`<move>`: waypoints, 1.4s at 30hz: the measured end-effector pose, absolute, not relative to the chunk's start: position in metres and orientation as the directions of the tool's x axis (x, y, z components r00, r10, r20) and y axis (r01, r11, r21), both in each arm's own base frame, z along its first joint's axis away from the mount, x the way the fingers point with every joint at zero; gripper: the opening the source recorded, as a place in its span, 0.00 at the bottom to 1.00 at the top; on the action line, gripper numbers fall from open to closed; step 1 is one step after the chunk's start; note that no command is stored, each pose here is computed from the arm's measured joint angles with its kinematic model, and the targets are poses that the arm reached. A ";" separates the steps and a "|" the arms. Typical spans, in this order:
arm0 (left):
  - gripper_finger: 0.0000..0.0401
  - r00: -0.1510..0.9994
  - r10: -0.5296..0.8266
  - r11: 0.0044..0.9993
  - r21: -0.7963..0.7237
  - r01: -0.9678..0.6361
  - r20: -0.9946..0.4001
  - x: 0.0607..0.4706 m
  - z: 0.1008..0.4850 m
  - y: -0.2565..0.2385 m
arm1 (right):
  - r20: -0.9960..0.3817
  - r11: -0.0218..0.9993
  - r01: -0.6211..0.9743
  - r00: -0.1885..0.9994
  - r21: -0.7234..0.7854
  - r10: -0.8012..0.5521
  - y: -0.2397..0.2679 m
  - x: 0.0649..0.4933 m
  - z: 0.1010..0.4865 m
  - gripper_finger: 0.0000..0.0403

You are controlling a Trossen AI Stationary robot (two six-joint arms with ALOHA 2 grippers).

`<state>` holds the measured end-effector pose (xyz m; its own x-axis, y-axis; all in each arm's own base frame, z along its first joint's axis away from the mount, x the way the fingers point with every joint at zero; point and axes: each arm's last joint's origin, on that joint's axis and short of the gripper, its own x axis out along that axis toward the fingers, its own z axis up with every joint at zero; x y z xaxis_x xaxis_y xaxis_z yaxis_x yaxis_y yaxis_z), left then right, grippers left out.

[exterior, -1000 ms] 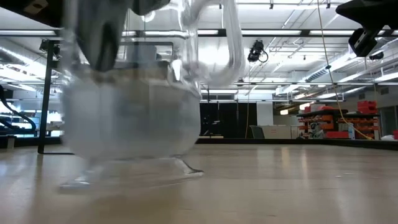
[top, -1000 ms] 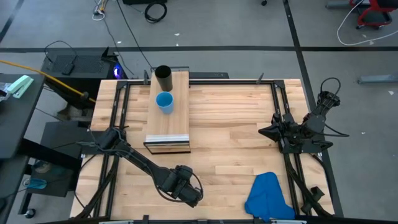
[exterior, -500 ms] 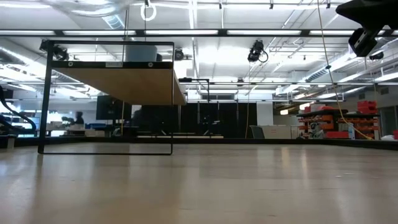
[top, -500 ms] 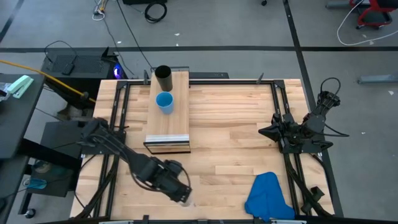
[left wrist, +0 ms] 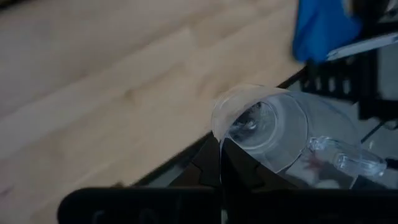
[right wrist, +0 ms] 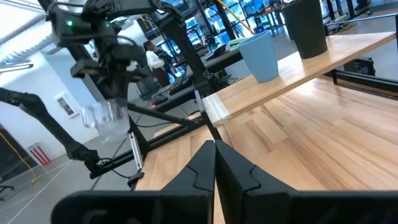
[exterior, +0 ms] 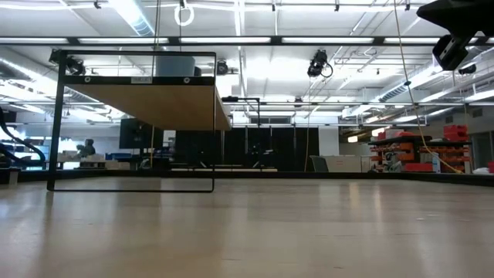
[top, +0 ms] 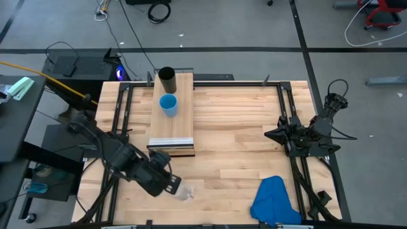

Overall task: Stack small to large cups/mugs on shelf
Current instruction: Put the transparent mug on the shelf

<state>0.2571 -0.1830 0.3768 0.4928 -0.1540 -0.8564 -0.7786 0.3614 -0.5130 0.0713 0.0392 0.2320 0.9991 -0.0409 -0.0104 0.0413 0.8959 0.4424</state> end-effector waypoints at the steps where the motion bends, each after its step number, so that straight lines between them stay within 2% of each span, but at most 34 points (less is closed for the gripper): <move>1: 0.01 0.511 -0.135 0.368 -0.522 -0.769 -0.849 0.256 0.380 -0.180 | -0.010 0.896 0.041 0.999 0.443 -0.041 0.039 0.071 0.232 0.04; 7: 0.01 0.623 -0.029 0.377 -0.585 -0.718 -0.782 0.246 0.401 -0.155 | -0.010 0.896 0.041 0.999 0.442 -0.041 0.039 0.071 0.232 0.04; 14: 0.01 0.682 0.086 0.357 -0.616 -0.702 -0.727 0.233 0.420 -0.125 | -0.010 0.896 0.041 0.999 0.443 -0.041 0.039 0.071 0.232 0.04; 20: 0.01 0.600 0.175 0.326 -0.529 -0.783 -0.781 0.218 0.422 -0.097 | -0.010 0.896 0.041 0.999 0.443 -0.041 0.039 0.071 0.232 0.04; 26: 0.01 0.450 0.281 0.271 -0.379 -0.885 -0.848 0.208 0.416 -0.072 | -0.010 0.896 0.041 0.999 0.443 -0.041 0.039 0.071 0.232 0.04; 42: 0.01 0.357 0.348 0.257 -0.278 -0.926 -0.867 0.227 0.410 -0.031 | -0.010 0.896 0.041 0.999 0.442 -0.041 0.039 0.071 0.232 0.04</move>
